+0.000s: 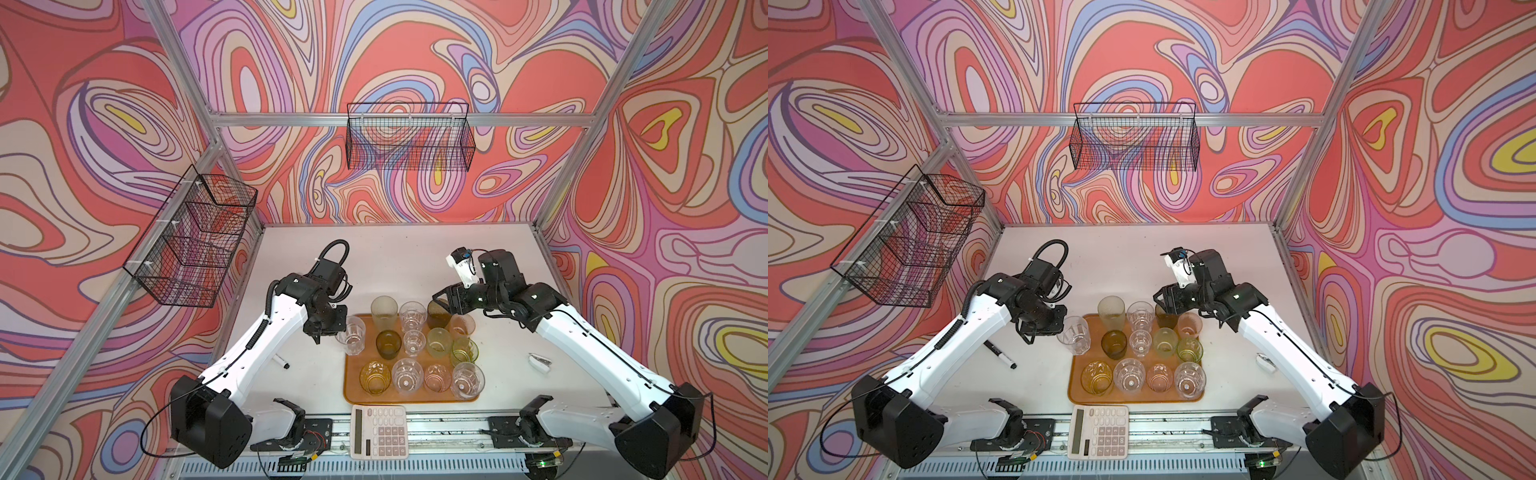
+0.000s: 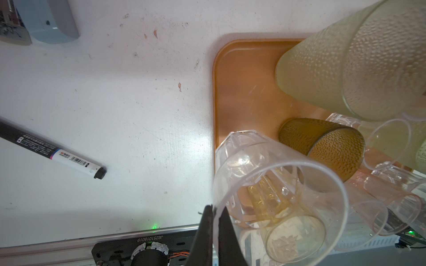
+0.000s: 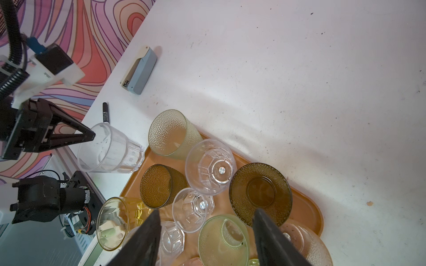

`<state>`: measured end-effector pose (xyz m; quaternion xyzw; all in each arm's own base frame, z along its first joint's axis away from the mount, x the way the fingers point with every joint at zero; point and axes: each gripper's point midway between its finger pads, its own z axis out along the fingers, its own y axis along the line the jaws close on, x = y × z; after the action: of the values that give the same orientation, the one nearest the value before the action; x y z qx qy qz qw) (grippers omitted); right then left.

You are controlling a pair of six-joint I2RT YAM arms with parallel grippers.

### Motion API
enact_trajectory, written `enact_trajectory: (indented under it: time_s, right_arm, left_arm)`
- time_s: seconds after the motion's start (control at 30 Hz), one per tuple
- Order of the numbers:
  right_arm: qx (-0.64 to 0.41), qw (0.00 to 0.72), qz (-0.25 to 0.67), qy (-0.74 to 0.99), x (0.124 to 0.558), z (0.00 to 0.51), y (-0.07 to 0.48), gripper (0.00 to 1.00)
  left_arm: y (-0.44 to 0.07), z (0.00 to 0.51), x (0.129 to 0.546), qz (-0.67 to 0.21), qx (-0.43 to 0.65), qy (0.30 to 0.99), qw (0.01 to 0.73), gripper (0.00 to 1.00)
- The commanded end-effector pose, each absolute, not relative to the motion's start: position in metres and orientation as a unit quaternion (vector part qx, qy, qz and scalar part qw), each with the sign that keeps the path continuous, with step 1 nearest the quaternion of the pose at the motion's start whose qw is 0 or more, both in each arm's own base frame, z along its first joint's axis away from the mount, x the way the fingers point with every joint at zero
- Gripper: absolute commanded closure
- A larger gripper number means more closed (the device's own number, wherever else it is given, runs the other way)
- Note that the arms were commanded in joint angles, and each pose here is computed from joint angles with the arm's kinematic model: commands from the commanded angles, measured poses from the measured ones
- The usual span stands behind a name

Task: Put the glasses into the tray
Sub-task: 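Lower the clear tumbler onto the tray's near corner with the left gripper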

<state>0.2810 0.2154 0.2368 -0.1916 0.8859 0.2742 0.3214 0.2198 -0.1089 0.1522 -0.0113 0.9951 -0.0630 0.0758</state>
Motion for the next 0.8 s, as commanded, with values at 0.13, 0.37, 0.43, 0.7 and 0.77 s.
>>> enact_trajectory:
  time_s: [0.13,0.37,0.43,0.7,0.77]
  right_arm:
    - [-0.188,0.326,0.274,0.885,0.281,0.238,0.213,0.34]
    - [-0.187,0.325,0.274,0.885,0.281,0.237,0.213,0.34]
    - [-0.186,0.326,0.274,0.886,0.281,0.237,0.213,0.34]
    - [-0.187,0.325,0.274,0.886,0.281,0.237,0.213,0.34]
    - [-0.187,0.325,0.274,0.885,0.281,0.237,0.213,0.34]
  left_arm:
    - [-0.115,0.148,0.216,-0.070,-0.022,0.994,0.083,1.00]
    - [-0.125,0.136,0.215,-0.077,-0.020,0.994,0.078,1.00]
    - [-0.127,0.134,0.215,-0.077,-0.019,0.994,0.080,1.00]
    - [-0.130,0.120,0.215,-0.076,-0.017,0.995,0.069,1.00]
    - [-0.130,0.118,0.215,-0.074,-0.016,0.995,0.069,1.00]
